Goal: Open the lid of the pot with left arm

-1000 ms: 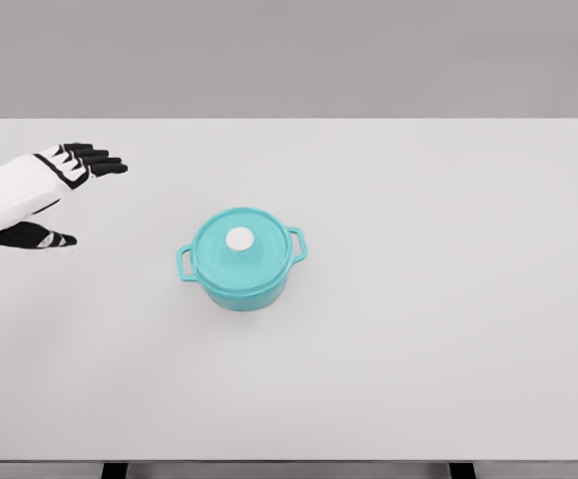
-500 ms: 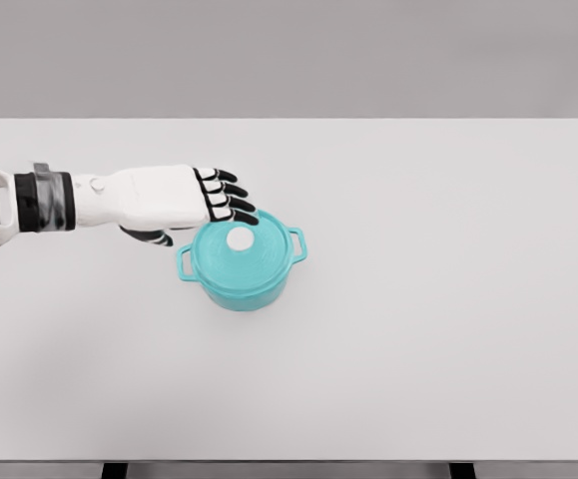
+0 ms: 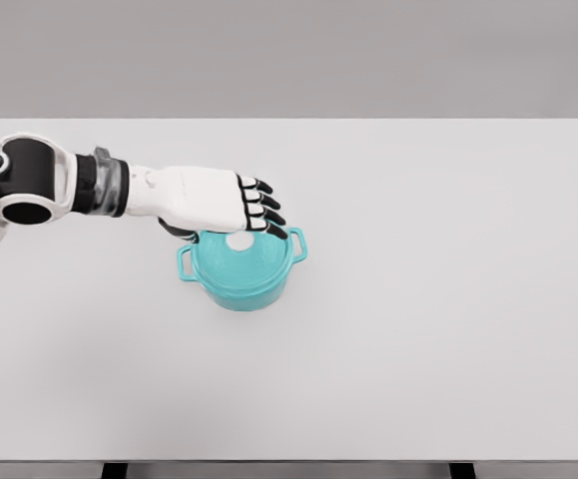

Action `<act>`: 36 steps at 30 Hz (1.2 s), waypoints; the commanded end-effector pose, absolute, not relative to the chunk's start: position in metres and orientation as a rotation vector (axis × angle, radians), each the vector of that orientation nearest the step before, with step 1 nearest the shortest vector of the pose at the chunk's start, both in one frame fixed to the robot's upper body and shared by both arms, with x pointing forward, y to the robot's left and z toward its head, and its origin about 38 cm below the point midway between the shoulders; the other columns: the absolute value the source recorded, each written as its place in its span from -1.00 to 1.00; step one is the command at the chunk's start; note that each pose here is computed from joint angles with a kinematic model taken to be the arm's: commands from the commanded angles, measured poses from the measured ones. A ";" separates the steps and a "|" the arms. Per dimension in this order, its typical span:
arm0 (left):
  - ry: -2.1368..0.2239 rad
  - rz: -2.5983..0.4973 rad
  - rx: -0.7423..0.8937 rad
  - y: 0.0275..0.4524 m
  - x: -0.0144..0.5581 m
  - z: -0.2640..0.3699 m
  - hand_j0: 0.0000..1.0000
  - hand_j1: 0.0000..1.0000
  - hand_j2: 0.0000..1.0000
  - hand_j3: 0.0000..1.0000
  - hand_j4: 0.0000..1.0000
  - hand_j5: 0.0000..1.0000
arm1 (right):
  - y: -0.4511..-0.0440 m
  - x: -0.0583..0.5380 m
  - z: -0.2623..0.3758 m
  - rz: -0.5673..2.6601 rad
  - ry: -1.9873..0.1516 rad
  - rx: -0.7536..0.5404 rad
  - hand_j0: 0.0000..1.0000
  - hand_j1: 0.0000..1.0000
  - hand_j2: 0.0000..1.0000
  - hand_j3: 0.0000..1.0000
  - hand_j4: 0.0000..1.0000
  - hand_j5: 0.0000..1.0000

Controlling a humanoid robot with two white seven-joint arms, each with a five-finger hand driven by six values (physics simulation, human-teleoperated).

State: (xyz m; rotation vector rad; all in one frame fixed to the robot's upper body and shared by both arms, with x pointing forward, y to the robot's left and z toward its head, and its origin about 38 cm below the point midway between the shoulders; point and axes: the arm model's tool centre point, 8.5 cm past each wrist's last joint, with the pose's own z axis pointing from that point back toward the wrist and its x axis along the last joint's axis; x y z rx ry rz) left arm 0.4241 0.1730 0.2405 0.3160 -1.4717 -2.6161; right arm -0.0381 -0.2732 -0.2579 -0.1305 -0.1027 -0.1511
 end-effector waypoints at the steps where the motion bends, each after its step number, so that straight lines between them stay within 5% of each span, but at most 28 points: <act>1: -1.458 -2.620 0.281 0.172 0.422 0.232 1.00 1.00 1.00 1.00 1.00 1.00 | -0.273 -0.038 -0.258 -0.152 -0.103 -0.130 1.00 1.00 1.00 1.00 1.00 1.00; 9: -1.443 -2.639 0.268 0.168 0.424 0.235 1.00 1.00 1.00 1.00 1.00 1.00 | -0.273 -0.037 -0.258 -0.152 -0.104 -0.132 1.00 1.00 1.00 1.00 1.00 1.00; 14: -1.436 -2.643 0.277 0.169 0.426 0.236 0.77 0.77 0.77 0.77 0.77 0.77 | -0.273 -0.037 -0.258 -0.152 -0.104 -0.130 1.00 1.00 1.00 1.00 1.00 1.00; 36: -1.424 -2.648 0.284 0.170 0.428 0.237 0.66 0.66 0.66 0.66 0.66 0.66 | -0.273 -0.038 -0.258 -0.152 -0.103 -0.130 1.00 1.00 1.00 1.00 1.00 1.00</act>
